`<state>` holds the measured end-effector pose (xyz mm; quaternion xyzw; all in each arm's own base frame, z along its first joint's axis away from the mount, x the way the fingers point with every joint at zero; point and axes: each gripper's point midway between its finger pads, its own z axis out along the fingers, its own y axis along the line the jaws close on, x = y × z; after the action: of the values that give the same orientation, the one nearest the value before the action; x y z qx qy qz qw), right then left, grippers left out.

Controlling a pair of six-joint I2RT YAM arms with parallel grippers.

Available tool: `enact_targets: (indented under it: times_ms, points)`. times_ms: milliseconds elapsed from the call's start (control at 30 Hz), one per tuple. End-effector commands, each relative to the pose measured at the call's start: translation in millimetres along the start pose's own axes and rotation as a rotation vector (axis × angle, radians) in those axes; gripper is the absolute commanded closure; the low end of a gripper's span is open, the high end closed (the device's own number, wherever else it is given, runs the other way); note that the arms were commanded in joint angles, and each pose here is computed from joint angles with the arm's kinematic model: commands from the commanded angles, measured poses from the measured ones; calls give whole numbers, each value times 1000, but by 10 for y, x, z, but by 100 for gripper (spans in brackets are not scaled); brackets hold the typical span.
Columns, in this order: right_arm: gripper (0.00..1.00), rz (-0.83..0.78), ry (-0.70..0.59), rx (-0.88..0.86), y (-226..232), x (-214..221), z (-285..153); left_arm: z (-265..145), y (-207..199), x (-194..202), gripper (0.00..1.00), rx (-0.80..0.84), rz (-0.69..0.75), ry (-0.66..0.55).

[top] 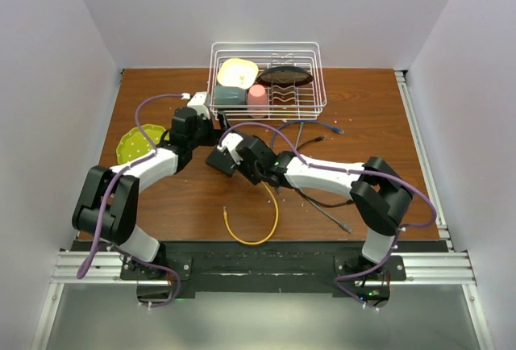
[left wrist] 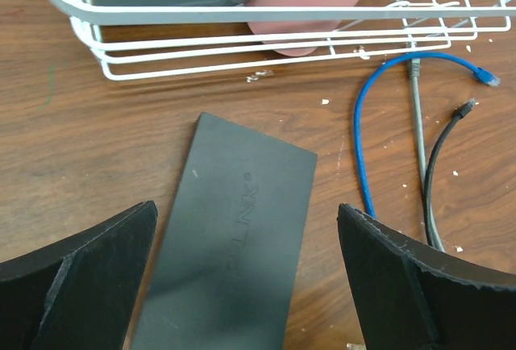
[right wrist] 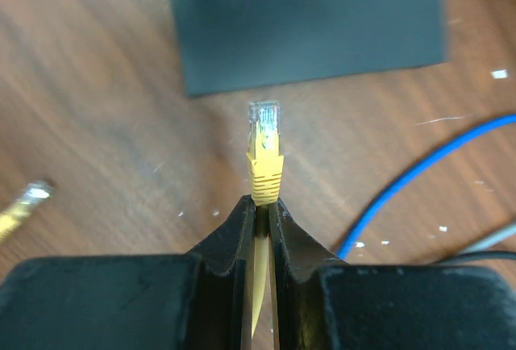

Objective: Insert the plug into the switch port

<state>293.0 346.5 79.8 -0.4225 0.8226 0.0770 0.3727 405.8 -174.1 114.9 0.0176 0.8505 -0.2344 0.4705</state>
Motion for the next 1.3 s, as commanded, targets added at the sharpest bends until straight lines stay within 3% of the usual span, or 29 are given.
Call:
enact_targets:
  times_ms: [0, 367, 1267]
  points:
    - [100, -32, -24, -20, -18, -78, -30, 22, 144, -86, 1, -2, -6, -53]
    - [100, -40, 102, 28, -35, 187, 288, 297, 207, 332, 5, 66, -45, 43]
    - [100, -144, 248, 235, 78, 305, 502, 345, 42, 438, 8, 176, -77, 77]
